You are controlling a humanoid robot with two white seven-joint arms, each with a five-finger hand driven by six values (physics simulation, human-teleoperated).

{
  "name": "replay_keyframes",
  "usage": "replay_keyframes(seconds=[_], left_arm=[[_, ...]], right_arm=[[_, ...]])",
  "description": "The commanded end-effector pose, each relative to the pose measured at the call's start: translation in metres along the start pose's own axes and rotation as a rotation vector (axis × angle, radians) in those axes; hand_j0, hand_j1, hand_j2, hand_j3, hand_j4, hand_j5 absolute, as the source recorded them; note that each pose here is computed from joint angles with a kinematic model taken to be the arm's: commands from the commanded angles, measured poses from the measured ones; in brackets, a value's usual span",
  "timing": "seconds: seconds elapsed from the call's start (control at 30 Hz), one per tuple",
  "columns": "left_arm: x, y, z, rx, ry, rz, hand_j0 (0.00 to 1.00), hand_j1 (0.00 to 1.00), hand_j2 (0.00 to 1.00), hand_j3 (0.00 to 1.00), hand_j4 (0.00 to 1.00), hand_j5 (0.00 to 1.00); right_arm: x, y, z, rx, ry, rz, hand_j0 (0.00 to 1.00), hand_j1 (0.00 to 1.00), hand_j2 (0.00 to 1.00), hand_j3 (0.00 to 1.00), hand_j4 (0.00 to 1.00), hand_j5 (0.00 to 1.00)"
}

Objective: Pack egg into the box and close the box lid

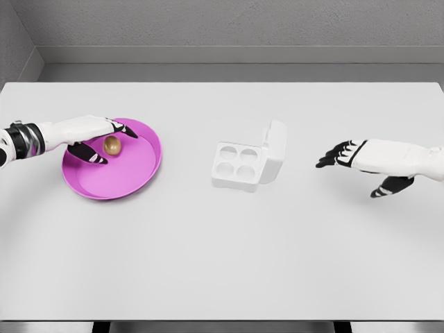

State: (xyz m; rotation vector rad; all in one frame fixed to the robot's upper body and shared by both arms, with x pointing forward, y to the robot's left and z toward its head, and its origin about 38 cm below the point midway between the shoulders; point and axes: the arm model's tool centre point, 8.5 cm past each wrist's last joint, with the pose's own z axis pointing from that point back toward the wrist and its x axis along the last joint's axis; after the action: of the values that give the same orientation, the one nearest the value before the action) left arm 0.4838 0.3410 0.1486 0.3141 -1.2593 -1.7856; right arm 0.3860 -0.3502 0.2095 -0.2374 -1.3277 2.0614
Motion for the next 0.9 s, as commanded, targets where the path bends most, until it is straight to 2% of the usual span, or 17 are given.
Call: replay_keyframes(seconds=[0.0, 0.37, 0.5, 0.53, 0.6, 0.87], left_arm=[[-0.0003, 0.0003, 0.0004, 0.005, -0.001, 0.008, 0.79, 0.79, 0.79, 0.79, 0.79, 0.79], [-0.0078, -0.0062, 0.0020, 0.003, 0.011, 0.047, 0.78, 0.78, 0.78, 0.78, 0.78, 0.78], [-0.0079, -0.0049, 0.0039, 0.018, 0.002, 0.064, 0.63, 0.63, 0.63, 0.63, 0.63, 0.63], [-0.0076, -0.0046, 0.0048, 0.023, -0.003, 0.070, 0.51, 0.51, 0.51, 0.51, 0.51, 0.51], [-0.0060, -0.0026, 0.0054, 0.034, -0.014, 0.078, 0.46, 0.46, 0.46, 0.46, 0.46, 0.46], [-0.0016, -0.0014, 0.0036, 0.048, -0.037, 0.092, 0.40, 0.40, 0.40, 0.40, 0.40, 0.40]], right_arm=[[0.0002, -0.0004, 0.0003, -0.002, -0.001, -0.005, 1.00, 1.00, 1.00, 1.00, 1.00, 1.00], [0.0002, -0.0004, 0.0003, -0.002, -0.001, -0.005, 1.00, 1.00, 1.00, 1.00, 1.00, 1.00], [0.0006, -0.0006, 0.0002, -0.003, -0.002, -0.004, 1.00, 1.00, 1.00, 1.00, 1.00, 1.00], [0.0006, -0.0006, 0.0002, -0.003, -0.002, -0.004, 1.00, 1.00, 1.00, 1.00, 1.00, 1.00], [0.0006, -0.0006, 0.0002, -0.003, -0.002, -0.004, 1.00, 1.00, 1.00, 1.00, 1.00, 1.00], [0.0006, -0.0006, 0.0002, -0.003, -0.002, -0.004, 1.00, 1.00, 1.00, 1.00, 1.00, 1.00]])
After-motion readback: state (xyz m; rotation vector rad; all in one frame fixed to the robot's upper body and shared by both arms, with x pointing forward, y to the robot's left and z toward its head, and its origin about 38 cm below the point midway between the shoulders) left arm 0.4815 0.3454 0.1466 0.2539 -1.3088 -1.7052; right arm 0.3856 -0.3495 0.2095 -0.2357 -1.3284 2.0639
